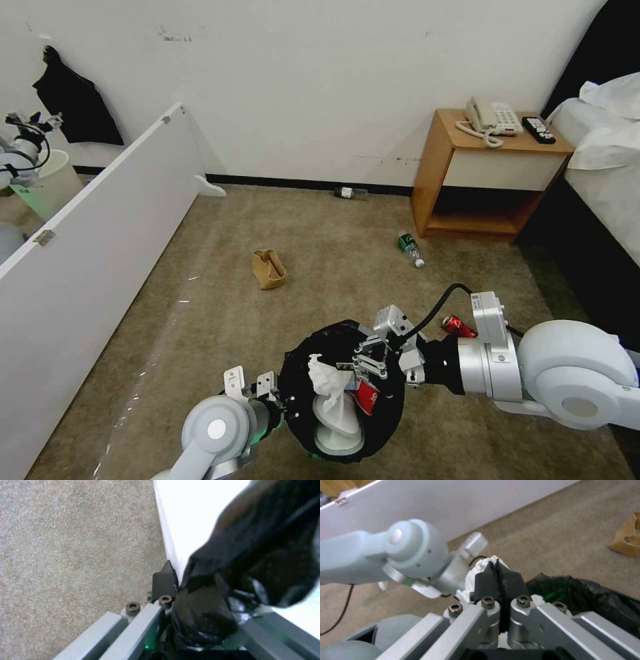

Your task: Pick up the trash bin and place the garbage on the floor into it.

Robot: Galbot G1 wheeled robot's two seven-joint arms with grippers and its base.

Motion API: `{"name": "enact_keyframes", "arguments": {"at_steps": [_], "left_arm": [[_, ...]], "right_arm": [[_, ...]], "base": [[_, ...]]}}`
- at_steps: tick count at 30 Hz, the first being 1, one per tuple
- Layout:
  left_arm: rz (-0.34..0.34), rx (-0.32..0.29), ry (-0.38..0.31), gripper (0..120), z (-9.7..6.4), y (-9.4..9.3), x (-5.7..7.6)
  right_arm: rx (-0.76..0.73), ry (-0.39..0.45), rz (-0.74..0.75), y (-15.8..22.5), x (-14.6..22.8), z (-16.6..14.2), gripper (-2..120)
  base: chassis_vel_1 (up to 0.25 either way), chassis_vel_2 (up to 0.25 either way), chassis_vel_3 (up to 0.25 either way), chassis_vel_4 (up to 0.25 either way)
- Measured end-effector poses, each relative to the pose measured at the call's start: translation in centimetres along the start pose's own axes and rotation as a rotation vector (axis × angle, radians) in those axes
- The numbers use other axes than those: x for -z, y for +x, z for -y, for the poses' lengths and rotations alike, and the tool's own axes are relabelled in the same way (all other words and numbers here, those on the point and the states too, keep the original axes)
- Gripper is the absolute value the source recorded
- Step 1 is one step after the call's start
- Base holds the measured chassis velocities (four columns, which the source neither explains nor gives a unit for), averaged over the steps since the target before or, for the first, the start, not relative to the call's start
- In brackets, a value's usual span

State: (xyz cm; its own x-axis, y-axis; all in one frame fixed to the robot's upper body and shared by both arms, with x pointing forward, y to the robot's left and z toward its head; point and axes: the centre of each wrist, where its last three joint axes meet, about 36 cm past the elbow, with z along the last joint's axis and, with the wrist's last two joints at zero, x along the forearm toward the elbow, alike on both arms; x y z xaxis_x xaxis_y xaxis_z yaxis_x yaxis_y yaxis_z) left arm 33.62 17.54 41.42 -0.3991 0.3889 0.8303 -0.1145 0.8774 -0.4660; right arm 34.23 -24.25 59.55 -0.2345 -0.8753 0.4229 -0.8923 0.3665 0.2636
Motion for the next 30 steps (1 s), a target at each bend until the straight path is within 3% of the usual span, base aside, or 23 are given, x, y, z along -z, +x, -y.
{"name": "enact_keyframes", "arguments": {"at_steps": [8,11,17,20,25,27,30], "left_arm": [[0.008,-0.008,0.004,0,-0.1,0.8,-0.2],[0.008,-0.011,0.008,0,-0.2,1.1,-0.5],[0.011,-0.023,0.015,0,-0.2,1.6,-0.6],[0.011,-0.041,0.016,0,-0.1,2.0,-0.7],[0.013,-0.056,0.011,0,0.1,2.2,-0.8],[0.014,-0.058,0.010,0,0.1,2.1,-0.9],[0.016,-0.063,0.009,0,0.2,2.2,-0.9]], "right_arm": [[-0.032,0.003,-0.022,-0.4,-0.7,1.1,0],[-0.050,0.008,-0.025,-0.5,-0.9,1.6,7],[-0.069,0.006,-0.037,-0.7,-1.3,2.2,28],[-0.074,0.007,-0.044,-0.9,-1.6,2.5,44],[-0.075,0.009,-0.044,-1.1,-1.7,2.7,56],[-0.077,0.011,-0.046,-1.1,-1.7,2.9,70],[-0.079,0.011,-0.049,-1.2,-1.8,3.0,80]], "base": [[0.000,0.000,0.000,0.000],[0.000,0.000,0.000,0.000],[0.000,0.000,0.000,0.000],[0.000,0.000,0.000,0.000],[0.000,0.000,0.000,0.000],[0.000,0.000,0.000,0.000],[0.000,0.000,0.000,0.000]]}}
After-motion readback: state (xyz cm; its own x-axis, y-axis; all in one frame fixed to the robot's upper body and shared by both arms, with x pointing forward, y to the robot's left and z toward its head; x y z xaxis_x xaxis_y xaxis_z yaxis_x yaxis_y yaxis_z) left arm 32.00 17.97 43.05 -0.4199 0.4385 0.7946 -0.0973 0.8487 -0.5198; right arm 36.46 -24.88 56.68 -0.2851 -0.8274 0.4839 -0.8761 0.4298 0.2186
